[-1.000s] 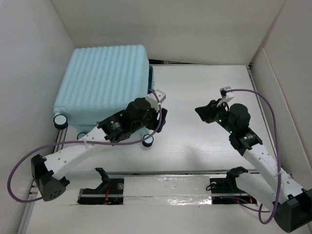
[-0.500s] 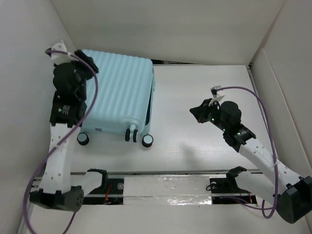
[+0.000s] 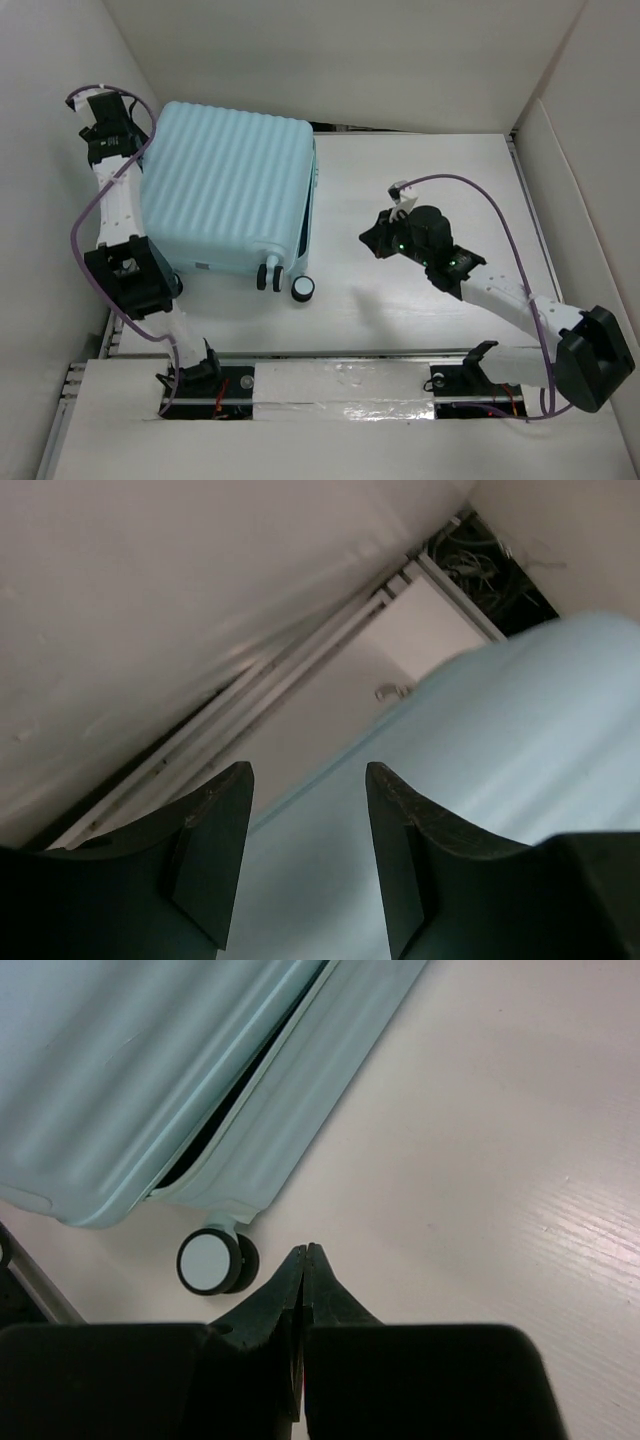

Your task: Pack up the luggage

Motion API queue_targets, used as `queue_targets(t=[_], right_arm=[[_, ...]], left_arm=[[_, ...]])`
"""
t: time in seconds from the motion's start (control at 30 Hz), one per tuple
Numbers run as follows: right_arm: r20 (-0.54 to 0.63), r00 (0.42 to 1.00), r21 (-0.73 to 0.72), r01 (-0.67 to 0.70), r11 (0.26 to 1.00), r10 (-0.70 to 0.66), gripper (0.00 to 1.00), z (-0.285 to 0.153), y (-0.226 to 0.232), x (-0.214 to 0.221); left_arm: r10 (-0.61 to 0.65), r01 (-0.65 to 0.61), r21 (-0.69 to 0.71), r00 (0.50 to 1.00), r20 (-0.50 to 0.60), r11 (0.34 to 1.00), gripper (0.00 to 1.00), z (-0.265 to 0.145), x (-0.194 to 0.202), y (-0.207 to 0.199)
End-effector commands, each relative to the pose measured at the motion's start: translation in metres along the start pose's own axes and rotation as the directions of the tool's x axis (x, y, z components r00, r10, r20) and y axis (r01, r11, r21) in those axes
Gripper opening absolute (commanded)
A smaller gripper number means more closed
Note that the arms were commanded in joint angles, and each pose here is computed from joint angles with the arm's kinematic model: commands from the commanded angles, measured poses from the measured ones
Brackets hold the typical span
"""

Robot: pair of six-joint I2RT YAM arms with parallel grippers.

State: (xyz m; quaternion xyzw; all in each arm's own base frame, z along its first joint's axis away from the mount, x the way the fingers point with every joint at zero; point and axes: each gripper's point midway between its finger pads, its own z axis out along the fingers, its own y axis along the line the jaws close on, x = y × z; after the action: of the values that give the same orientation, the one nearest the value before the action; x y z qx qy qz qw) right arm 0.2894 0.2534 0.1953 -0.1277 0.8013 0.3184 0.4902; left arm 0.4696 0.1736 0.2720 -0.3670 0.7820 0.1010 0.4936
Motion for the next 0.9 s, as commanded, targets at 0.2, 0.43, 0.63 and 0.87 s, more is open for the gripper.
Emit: queue_targets(t=[0.2, 0.43, 0.63, 0.87], right_arm=[[0.058, 0.998, 0.019, 0.005, 1.0, -0.006, 0.0, 0.027, 0.0, -0.01], [0.098, 0.995, 0.031, 0.001, 1.0, -0.004, 0.03, 0.033, 0.0, -0.023], [0.093, 0.995, 0.143, -0.056, 0.988, 0.043, 0.13, 0.053, -0.04, -0.025], [0.09, 0.994, 0.244, -0.087, 0.966, 0.067, 0.27, 0.068, -0.099, -0.037]], left_arm=[[-0.009, 0.002, -0.177, 0.999, -0.036, 0.984, 0.46, 0.054, -0.022, 0.066], [0.086, -0.107, -0.068, 0.961, -0.264, 0.992, 0.43, 0.078, 0.076, 0.036], [0.161, -0.095, 0.185, 0.909, -0.384, 0.978, 0.42, 0.03, 0.165, -0.03], [0.204, 0.045, 0.444, 0.842, -0.498, 0.895, 0.43, -0.075, 0.252, -0.067]])
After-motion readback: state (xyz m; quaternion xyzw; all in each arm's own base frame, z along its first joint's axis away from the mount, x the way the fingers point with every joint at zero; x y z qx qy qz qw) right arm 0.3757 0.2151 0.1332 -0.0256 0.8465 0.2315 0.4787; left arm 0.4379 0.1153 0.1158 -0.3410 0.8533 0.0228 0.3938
